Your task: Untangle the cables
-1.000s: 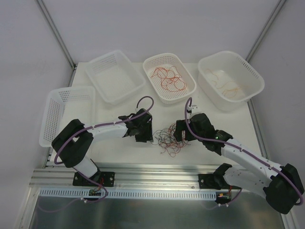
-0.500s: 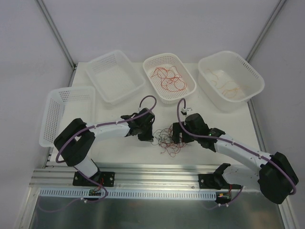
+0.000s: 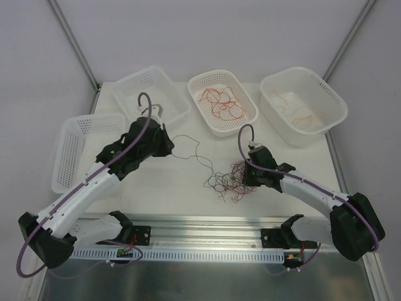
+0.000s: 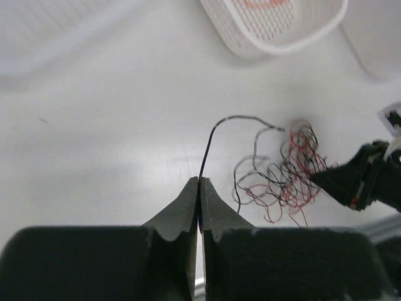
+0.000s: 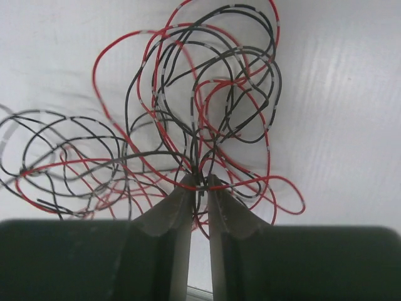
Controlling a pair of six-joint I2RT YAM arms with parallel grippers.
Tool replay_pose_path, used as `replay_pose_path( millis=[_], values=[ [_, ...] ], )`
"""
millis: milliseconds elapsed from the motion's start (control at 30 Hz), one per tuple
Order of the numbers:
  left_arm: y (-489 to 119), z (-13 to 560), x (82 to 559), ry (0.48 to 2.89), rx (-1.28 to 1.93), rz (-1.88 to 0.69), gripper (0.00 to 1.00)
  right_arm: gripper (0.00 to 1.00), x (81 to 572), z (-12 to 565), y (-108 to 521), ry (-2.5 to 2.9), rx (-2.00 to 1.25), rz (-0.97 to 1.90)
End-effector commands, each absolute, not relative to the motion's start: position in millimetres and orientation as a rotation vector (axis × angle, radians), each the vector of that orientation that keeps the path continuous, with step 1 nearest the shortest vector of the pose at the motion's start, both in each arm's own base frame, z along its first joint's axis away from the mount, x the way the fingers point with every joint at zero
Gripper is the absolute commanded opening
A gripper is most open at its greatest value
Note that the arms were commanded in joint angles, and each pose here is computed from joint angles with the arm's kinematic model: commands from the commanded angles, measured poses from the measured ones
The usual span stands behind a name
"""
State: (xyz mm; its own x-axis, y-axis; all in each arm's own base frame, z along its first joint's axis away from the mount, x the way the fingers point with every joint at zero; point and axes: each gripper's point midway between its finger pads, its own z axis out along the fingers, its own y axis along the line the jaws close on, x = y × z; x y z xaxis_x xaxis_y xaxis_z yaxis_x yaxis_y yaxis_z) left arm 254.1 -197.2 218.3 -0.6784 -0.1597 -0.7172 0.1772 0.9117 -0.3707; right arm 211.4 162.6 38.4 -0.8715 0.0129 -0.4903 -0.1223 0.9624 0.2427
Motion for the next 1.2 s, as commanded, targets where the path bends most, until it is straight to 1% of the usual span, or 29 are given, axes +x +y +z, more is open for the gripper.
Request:
replay_pose_path(
  millis=[0,67,100,167,200,233,300,433,567,733,833,900,933,967,1000,1033,1067,1133,1167],
  values=[
    [-126,277,257,2.126,0.002,-0.266,0.00,0.16,214,46,142,2.611,0.029,0.314],
    [-98,303,258,2.070,-0.024,-0.175,0.00,0.14,215,50,129,2.606,0.066,0.283],
    [-83,325,255,2.028,-0.053,-0.122,0.00,0.13,216,51,125,2.603,0.079,0.277],
    [-59,344,254,1.992,-0.076,-0.020,0.00,0.12,217,58,112,2.594,0.113,0.254],
    [-49,364,252,1.949,-0.100,0.006,0.00,0.12,218,61,108,2.587,0.124,0.247],
    [-33,369,250,1.941,-0.136,0.085,0.00,0.12,218,62,104,2.584,0.134,0.234],
    [-12,393,245,1.889,-0.187,0.152,0.00,0.12,219,68,93,2.573,0.178,0.220],
    [20,421,235,1.822,-0.284,0.274,0.00,0.12,218,71,76,2.570,0.239,0.194],
    [6,432,238,1.818,-0.244,0.174,0.00,0.12,219,76,75,2.556,0.249,0.221],
    [-2,420,247,1.862,-0.204,0.174,0.00,0.16,218,75,71,2.567,0.240,0.194],
    [-27,401,253,1.925,-0.111,0.063,0.00,0.16,216,73,74,2.568,0.228,0.215],
    [-44,376,258,2.000,-0.046,-0.001,0.00,0.16,217,74,78,2.560,0.214,0.250],
    [-63,366,258,2.032,0.000,-0.101,0.00,0.16,217,76,82,2.559,0.198,0.271],
    [-71,355,258,2.057,0.019,-0.142,0.00,0.16,219,77,82,2.554,0.185,0.271],
    [-79,329,260,2.118,0.035,-0.167,0.00,0.16,218,79,88,2.561,0.164,0.313],
    [-88,320,265,2.118,0.020,-0.221,0.00,0.16,218,79,89,2.564,0.153,0.320],
    [-92,285,265,2.188,0.020,-0.218,0.00,0.16,217,79,91,2.570,0.130,0.322],
    [-95,257,265,2.244,-0.017,-0.231,0.00,0.15,218,81,91,2.568,0.120,0.321],
    [-93,231,265,2.288,-0.034,-0.202,0.00,0.14,217,80,92,2.571,0.108,0.320]
  ],
)
